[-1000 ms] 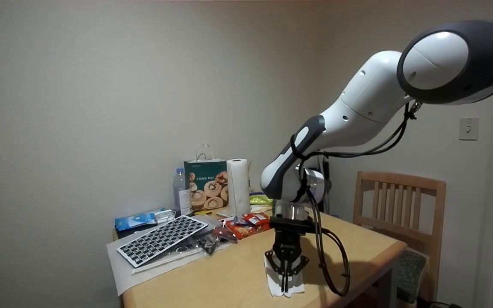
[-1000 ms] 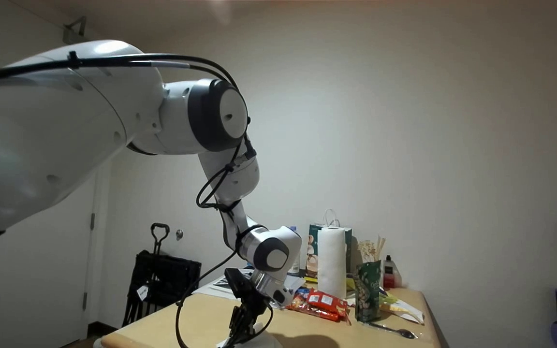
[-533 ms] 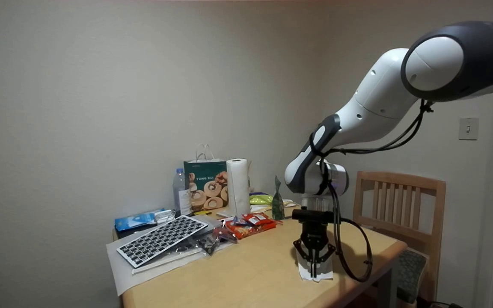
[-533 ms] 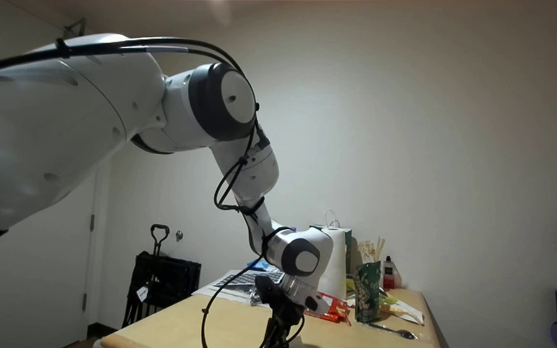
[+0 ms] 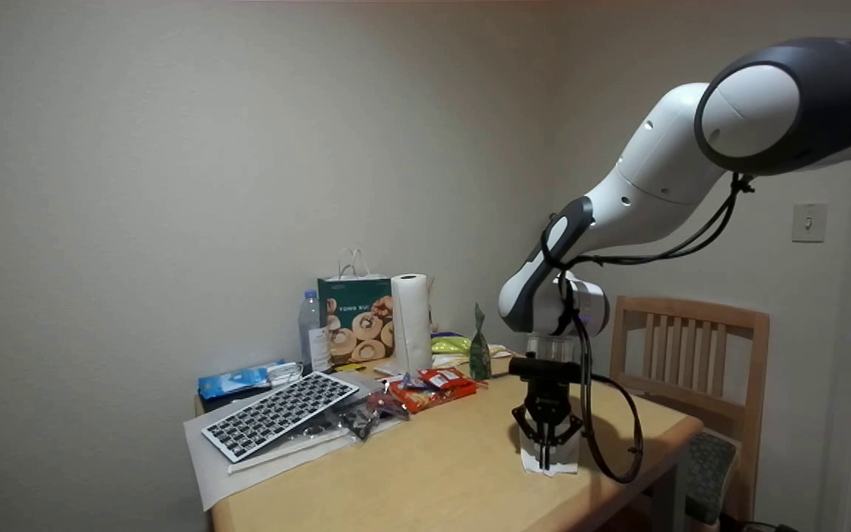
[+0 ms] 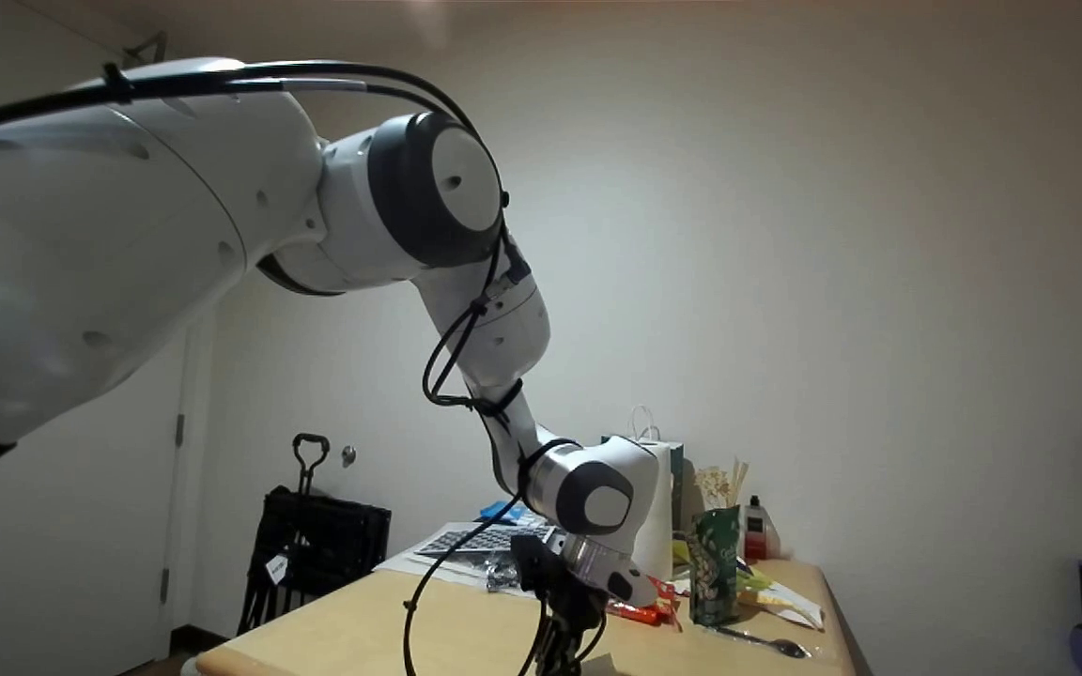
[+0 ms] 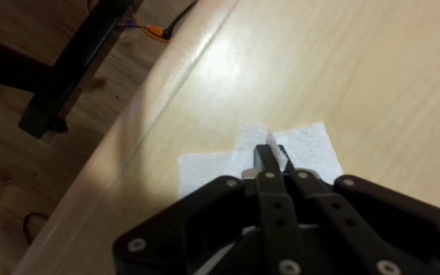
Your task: Use the white napkin to wipe the table
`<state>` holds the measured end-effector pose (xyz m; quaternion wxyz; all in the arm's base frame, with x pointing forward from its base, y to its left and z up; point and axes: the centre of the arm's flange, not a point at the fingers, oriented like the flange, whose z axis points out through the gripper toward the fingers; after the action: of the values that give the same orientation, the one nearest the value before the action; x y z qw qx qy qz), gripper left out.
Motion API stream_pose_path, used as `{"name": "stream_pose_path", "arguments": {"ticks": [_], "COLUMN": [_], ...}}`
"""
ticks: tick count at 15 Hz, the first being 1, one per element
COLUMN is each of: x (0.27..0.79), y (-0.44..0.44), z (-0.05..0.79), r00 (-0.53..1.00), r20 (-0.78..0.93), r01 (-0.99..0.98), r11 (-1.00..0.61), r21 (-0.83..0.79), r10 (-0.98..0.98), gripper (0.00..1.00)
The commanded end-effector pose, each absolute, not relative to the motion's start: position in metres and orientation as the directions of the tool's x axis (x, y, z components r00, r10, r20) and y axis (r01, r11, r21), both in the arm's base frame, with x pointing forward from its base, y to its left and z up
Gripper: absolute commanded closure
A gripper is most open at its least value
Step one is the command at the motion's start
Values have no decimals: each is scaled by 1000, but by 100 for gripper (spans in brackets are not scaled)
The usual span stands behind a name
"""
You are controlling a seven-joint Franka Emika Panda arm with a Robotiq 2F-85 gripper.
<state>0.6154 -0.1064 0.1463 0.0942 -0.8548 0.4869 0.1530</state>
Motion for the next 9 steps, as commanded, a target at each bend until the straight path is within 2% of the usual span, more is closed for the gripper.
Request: {"name": "stream_pose_path", "arguments": {"ticks": [1, 4, 5, 9], "x": [618, 605, 615, 614], "y": [-151, -205, -180, -188], "z": [142, 147, 153, 152], "r00": [379, 238, 324, 312], "r20": [-213, -163, -191, -195], "r01": [-922, -971, -945, -949], "r11": [-387, -238, -325, -312], "r21": [-3, -18, -26, -32], "r10": [-901, -958, -927, -930], "gripper": [100, 100, 100, 98]}}
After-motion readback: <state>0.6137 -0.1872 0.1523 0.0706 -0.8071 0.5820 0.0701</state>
